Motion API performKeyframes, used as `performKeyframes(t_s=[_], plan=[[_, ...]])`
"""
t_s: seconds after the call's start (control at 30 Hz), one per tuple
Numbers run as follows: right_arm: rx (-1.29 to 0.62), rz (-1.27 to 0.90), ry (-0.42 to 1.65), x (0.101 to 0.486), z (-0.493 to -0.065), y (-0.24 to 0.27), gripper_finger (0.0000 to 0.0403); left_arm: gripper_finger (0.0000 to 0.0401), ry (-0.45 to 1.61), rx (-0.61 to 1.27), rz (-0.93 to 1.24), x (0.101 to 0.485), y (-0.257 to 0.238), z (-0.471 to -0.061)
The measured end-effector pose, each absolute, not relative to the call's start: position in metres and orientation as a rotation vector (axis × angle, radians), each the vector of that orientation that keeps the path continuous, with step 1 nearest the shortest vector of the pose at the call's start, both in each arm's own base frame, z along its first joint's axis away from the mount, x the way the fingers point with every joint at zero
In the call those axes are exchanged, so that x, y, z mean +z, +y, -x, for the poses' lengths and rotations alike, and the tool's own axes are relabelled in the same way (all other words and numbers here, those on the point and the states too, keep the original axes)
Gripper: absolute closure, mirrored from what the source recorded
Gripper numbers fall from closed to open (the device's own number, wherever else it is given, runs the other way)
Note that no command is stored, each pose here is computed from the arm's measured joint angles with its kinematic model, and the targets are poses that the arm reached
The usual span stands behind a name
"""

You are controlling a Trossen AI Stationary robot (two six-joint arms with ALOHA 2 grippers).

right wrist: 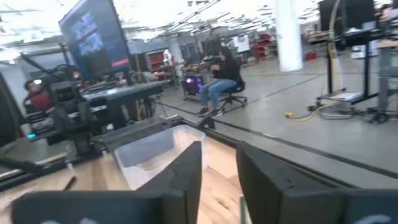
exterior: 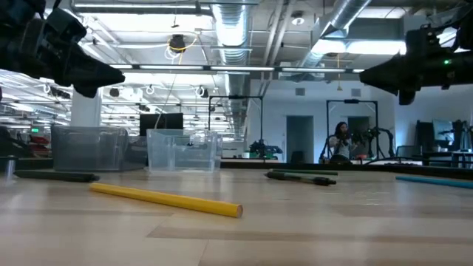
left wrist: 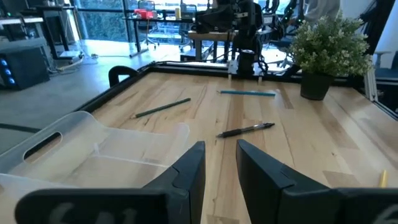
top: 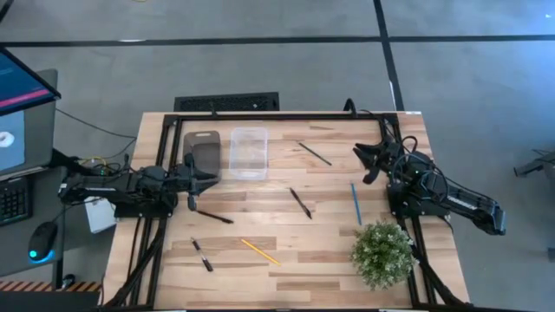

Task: Sort pens & pencils
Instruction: Put the green pencil into the transparent bin

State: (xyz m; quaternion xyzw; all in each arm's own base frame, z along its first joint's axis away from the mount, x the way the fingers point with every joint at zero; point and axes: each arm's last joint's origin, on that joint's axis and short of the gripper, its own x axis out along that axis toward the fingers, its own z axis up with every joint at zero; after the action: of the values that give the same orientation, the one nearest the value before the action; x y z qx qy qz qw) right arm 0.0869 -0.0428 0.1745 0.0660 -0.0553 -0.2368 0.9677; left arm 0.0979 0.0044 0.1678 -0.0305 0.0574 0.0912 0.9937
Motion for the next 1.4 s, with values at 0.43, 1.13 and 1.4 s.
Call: performKeyframes(t_s=[0.43, 1.13, 1.4], plan=[[-0.376, -0.132, -0.151, 0.224, -0.08, -0.036, 0.0161, 0.0319, 0.083, 0.19, 0.127, 0.17, 0.005, -0.098], [-0.465, -0.299, 0.876, 0.296, -0.217, -0.104, 0.0159, 0.0319, -0.017, 0.232, 0.204, 0.178, 0.006, -0.098], [-0.436, -0.313, 1.09, 0.247, -0.261, -0.131, 0.0158, 0.0319, -0.013, 0.233, 0.204, 0.178, 0.006, -0.098]])
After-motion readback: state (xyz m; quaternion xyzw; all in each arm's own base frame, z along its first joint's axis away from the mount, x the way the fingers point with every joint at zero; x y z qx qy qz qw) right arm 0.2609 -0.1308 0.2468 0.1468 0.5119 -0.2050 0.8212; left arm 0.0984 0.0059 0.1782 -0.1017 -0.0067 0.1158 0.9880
